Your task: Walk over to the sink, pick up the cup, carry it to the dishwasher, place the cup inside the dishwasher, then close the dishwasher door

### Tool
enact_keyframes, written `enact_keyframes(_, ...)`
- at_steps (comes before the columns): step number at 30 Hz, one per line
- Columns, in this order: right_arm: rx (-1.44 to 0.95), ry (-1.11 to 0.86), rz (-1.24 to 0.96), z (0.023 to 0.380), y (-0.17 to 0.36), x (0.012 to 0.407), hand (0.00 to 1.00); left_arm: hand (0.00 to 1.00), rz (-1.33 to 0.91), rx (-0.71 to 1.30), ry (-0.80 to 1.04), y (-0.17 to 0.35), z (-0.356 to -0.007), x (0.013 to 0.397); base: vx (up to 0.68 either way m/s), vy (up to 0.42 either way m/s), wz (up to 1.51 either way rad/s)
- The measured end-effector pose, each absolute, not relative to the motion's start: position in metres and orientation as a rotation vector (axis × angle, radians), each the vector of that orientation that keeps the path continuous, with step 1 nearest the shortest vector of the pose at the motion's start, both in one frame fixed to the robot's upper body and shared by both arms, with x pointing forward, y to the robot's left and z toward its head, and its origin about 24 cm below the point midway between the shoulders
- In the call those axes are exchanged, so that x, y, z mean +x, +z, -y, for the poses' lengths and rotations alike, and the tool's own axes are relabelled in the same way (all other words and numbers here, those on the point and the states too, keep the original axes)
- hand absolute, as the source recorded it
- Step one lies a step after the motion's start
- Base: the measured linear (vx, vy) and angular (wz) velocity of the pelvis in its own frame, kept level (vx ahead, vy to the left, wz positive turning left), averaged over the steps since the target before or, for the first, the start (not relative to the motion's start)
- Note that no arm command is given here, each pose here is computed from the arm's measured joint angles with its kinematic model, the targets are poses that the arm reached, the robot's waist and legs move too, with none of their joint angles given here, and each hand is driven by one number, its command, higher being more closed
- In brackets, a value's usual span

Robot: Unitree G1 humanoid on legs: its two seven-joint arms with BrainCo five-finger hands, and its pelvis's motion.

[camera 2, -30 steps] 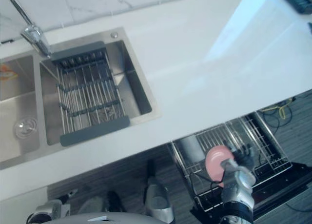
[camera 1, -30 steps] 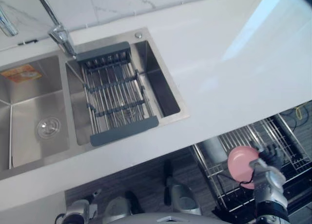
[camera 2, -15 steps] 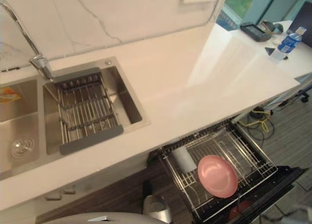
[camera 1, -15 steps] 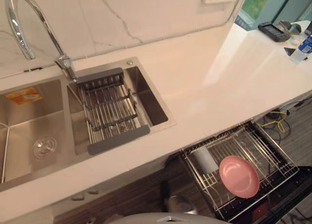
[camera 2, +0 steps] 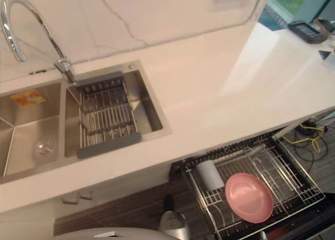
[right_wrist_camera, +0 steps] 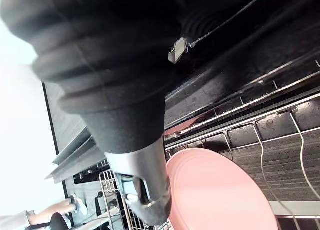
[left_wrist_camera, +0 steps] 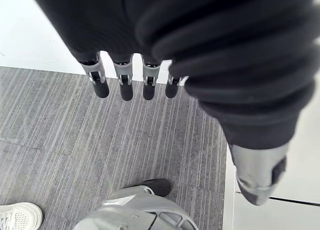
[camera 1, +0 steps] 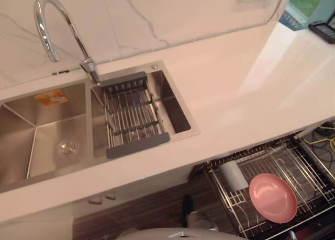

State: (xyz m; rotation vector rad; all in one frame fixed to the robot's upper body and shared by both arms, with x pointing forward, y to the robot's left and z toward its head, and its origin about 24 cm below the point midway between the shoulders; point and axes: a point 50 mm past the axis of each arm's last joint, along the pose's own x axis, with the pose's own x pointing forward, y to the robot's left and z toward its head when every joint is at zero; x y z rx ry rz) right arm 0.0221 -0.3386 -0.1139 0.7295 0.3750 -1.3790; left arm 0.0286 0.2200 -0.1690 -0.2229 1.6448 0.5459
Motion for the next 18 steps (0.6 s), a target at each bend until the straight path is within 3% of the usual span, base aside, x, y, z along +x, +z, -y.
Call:
enact_keyframes(5, 0.682, -1.301, -0.387, 0.325, -0.116, 0.031, 0.0, 0.0, -1.619, -0.224, 0.543, -0.168, -0.221, 0.034, -0.02, 0.012, 0.22)
enact_keyframes(13, 0.727, -1.156, -0.244, 0.305, -0.104, 0.078, 0.0, 0.0, -1.626, -0.224, 0.507, -0.172, -0.206, 0.029, -0.05, 0.02, 0.2)
enact_keyframes(18, 0.956, -1.054, -0.028, 0.302, -0.088, 0.126, 0.0, 0.0, -1.641, -0.225, 0.451, -0.172, -0.205, 0.023, -0.1, 0.034, 0.43)
